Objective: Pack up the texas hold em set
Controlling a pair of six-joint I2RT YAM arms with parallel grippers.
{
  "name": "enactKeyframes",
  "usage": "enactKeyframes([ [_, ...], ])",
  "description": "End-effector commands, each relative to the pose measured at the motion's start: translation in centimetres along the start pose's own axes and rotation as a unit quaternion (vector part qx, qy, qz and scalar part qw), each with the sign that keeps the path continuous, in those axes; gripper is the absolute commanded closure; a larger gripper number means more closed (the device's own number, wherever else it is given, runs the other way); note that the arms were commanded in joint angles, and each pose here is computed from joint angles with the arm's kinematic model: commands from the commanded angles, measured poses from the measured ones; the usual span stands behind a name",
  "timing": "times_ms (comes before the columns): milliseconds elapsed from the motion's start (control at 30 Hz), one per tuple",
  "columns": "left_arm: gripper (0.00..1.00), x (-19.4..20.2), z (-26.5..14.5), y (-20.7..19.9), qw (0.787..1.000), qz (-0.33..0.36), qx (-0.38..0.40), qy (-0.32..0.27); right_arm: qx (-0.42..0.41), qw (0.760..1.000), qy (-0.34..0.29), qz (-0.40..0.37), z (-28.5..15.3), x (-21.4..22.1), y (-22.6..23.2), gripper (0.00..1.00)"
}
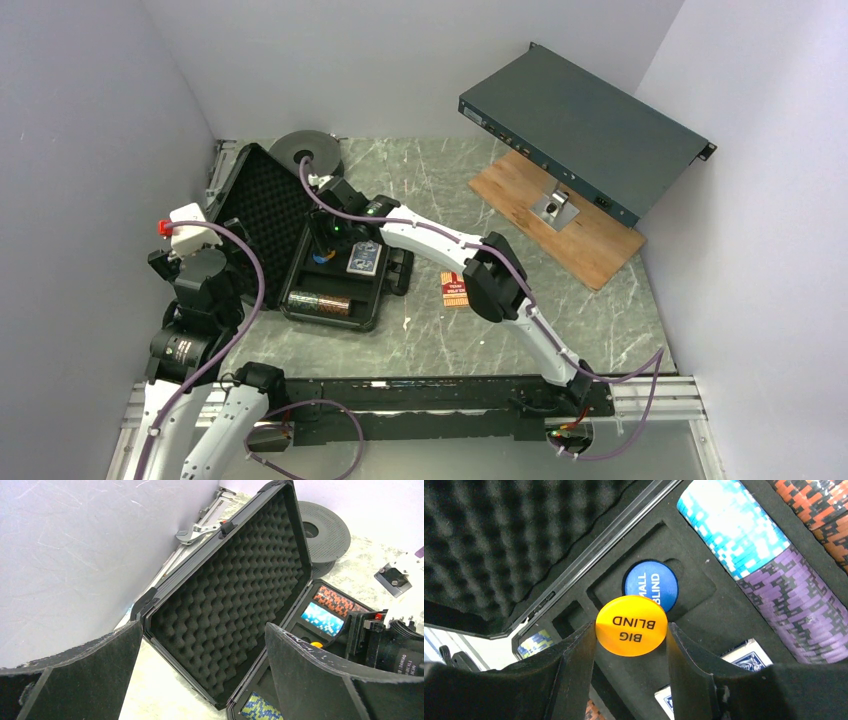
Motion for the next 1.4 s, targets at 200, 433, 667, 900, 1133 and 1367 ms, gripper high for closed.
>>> enactKeyframes([
  [200,0.01,-1.0,-0.3,-0.1,1.0,-0.014,0.0,-0.015,-0.016,0.999,-0.045,-0.025,1.2,-1.6,0.6,0.58],
  [433,0.01,-0.9,-0.2,-0.2,1.0,-0.011,0.0,-0.012,-0.014,0.998,-0.047,-0.037,2.2,-1.3,0.4,0.58],
  [667,0.01,-0.8,-0.1,-0.3,1.0,-0.008,0.002,-0.01,-0.005,0.998,-0.046,-0.049,2.9,-1.0,0.0,0.58],
  [900,0.01,-0.8,0.0,-0.4,1.0,-0.005,0.003,-0.008,0.013,0.997,-0.047,-0.059,3.4,-0.8,-0.5,0.58],
  [1133,0.01,-0.8,0.0,-0.4,1.0,-0.004,0.004,-0.008,0.039,0.995,-0.047,-0.074,3.1,-0.8,-0.7,0.46],
  [1367,0.01,-0.7,0.0,-0.4,1.0,-0.004,0.007,-0.008,0.065,0.993,-0.049,-0.084,2.9,-0.7,-0.9,0.28],
])
Point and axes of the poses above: each gripper's point midway between its finger pads, its own z axis out along the fingers, its own y axis along the line the jaws close on, x = y × z, the point moved 10 cm from there along -z, back along the fingers, and after that the axes turned 7 degrees about -z, right-handed, at the moved point
